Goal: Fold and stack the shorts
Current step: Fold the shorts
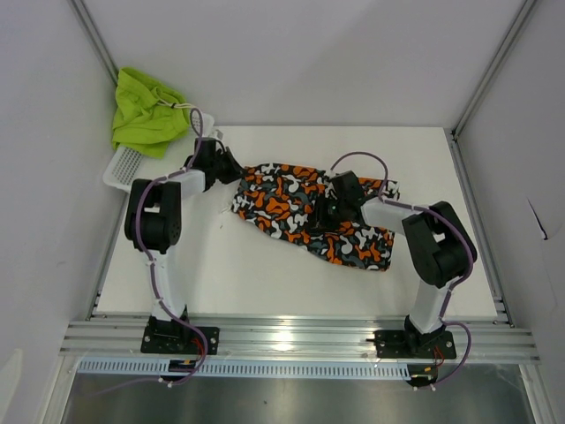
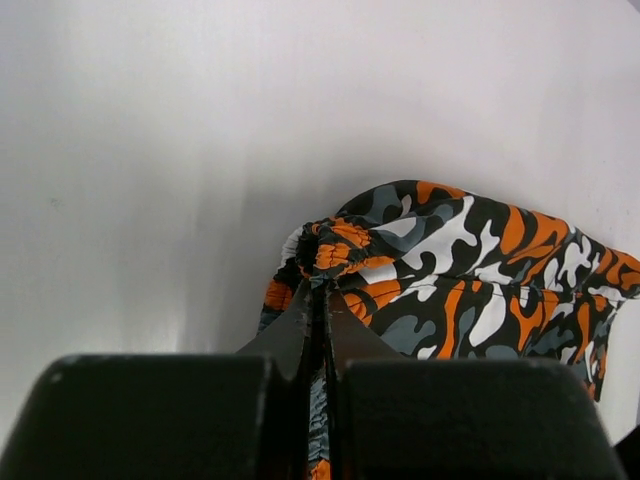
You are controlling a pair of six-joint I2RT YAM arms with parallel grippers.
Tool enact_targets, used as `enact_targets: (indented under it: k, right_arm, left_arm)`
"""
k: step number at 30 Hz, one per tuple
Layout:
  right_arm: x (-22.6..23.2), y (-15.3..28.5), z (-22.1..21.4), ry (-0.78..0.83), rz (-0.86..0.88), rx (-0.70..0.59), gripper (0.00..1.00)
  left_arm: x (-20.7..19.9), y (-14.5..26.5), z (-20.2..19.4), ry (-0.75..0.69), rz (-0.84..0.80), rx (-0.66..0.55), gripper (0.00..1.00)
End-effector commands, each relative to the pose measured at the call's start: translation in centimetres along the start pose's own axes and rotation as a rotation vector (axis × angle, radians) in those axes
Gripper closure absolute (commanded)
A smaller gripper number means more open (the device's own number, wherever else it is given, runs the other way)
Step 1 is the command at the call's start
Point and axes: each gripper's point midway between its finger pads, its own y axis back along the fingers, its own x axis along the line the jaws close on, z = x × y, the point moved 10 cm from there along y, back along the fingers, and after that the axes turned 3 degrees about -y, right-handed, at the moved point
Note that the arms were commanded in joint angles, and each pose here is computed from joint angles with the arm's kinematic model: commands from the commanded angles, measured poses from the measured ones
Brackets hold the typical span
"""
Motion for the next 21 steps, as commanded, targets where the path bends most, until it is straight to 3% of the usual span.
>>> enact_targets:
  k: [1, 11, 21]
  right_arm:
    - [0.1, 0.0, -1.7, 0.056, -0.057, 0.072, 0.72]
    - [-2.3, 0.2, -5.6, 0.172, -0.475, 0.157, 0.71]
    - [-2.2, 1.2, -8.4, 0.273, -0.511, 0.230, 0.71]
  left_arm:
    - [-1.4, 2.3, 2.2, -0.017, 0.009, -0.126, 1.00]
    - [-1.4, 4.6, 2.0, -0.013, 0.097, -0.199, 1.00]
    - [-0.1, 6.9, -1.0, 0.058, 0.216, -0.158, 1.00]
